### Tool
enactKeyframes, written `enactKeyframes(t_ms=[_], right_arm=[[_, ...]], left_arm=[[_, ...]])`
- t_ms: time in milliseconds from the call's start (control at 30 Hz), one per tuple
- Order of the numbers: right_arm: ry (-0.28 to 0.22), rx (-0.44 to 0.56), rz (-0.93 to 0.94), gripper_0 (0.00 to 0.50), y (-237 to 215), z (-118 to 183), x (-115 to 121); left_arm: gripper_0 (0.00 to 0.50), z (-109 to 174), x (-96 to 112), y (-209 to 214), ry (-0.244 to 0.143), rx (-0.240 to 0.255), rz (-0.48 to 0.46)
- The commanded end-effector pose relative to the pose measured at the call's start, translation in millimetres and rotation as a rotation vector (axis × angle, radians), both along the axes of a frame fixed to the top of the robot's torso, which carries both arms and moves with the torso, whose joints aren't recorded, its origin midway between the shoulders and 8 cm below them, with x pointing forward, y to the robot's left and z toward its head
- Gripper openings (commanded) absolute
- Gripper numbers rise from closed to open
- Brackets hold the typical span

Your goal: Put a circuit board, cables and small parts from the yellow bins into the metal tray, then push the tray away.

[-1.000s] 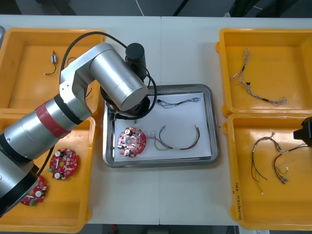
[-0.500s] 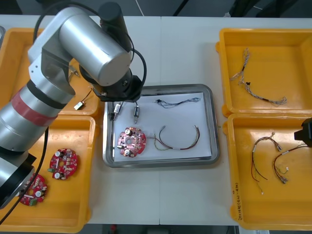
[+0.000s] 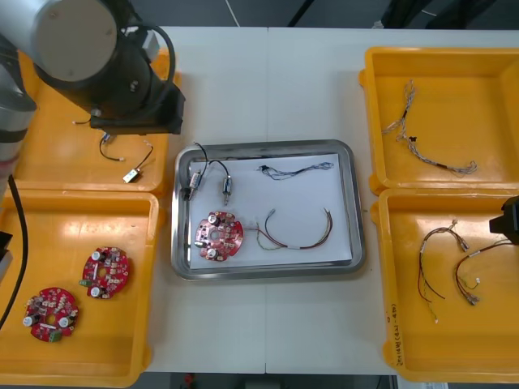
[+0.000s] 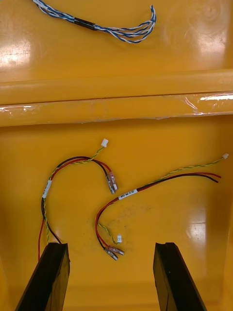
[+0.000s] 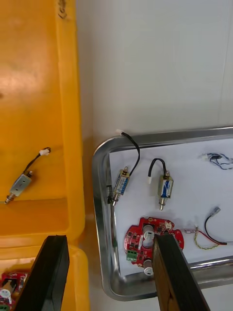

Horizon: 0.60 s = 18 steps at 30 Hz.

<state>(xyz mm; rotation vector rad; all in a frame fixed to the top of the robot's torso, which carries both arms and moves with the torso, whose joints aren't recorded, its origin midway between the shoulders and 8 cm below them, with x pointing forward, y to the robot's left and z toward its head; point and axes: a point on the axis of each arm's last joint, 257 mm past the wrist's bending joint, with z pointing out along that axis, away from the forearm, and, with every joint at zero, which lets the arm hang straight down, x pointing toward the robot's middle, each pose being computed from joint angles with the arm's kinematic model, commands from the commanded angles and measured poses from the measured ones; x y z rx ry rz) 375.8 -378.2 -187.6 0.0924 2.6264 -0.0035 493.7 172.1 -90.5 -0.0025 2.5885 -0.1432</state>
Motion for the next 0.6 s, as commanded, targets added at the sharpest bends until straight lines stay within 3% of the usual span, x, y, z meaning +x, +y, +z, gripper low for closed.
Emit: enactKeyframes(t_ms=[33, 400, 600], right_arm=[[-0.011, -0.017, 0.007, 0.500, 0.6, 3.9, -4.1], [-0.052, -0.043, 0.089, 0.500, 15.7, 22.9, -4.5], [-0.045, -0.053, 0.247, 0.500, 49.4, 34.0, -4.5]], left_arm=[[0.500, 40.3, 1.7, 29.3, -0.102, 0.022, -0.039], [0.500, 41.3, -17.0, 79.3, -0.108, -0.005, -0.003], [0.500, 45.8, -32.2, 111.5, -0.123, 0.021, 0.010]])
